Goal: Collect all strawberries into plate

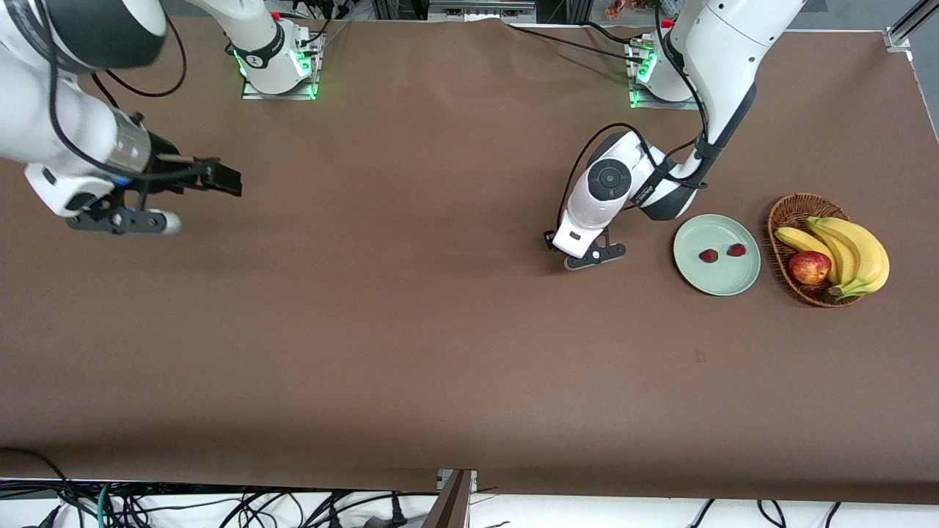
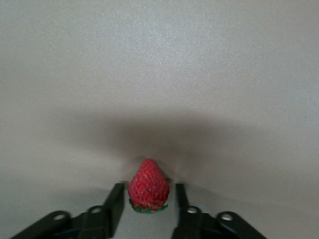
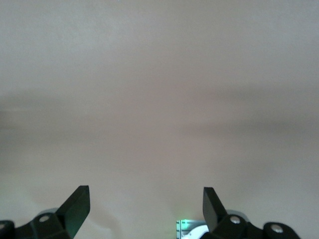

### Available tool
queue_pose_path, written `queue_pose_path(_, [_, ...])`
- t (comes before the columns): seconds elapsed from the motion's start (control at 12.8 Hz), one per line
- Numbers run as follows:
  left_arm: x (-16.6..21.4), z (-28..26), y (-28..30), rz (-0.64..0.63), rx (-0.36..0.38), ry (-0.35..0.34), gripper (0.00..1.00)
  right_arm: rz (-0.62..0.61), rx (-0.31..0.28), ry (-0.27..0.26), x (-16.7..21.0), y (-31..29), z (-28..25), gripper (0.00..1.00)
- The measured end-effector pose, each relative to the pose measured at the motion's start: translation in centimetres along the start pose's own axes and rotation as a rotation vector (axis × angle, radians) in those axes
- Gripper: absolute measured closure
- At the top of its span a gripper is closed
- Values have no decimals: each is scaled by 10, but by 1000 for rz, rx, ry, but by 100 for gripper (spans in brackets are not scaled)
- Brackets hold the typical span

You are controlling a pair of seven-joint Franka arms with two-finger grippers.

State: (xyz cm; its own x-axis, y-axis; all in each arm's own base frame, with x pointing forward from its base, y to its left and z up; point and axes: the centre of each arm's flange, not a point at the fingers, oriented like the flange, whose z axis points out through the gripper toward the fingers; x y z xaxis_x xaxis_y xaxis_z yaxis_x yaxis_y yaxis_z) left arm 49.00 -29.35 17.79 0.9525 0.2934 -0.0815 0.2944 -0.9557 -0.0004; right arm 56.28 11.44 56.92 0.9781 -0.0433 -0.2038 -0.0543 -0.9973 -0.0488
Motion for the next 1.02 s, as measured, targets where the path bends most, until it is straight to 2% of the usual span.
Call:
queue_pose_path(0.08, [1, -1, 1, -3, -2, 2, 66, 1, -2, 5, -14, 8, -4, 0])
queue_pose_path(0.31, [24, -28, 9, -28, 35, -8, 67, -8, -18, 21, -40, 16, -8, 0])
queue_pose_path(0.47, [60, -74, 6, -37, 24, -61, 67, -18, -21, 25, -41, 16, -6, 0])
queue_pose_path(0.63, [97, -115, -35, 13, 10, -109, 67, -23, -21, 27, -40, 17, -6, 0])
queue_pose_path(0.78, [129, -144, -103, 88, 11, -146, 67, -26, -19, 36, -39, 17, -7, 0])
queue_pose_path(1.02, [161, -142, -207, 218, 22, -173, 67, -27, -17, 44, -38, 17, -7, 0])
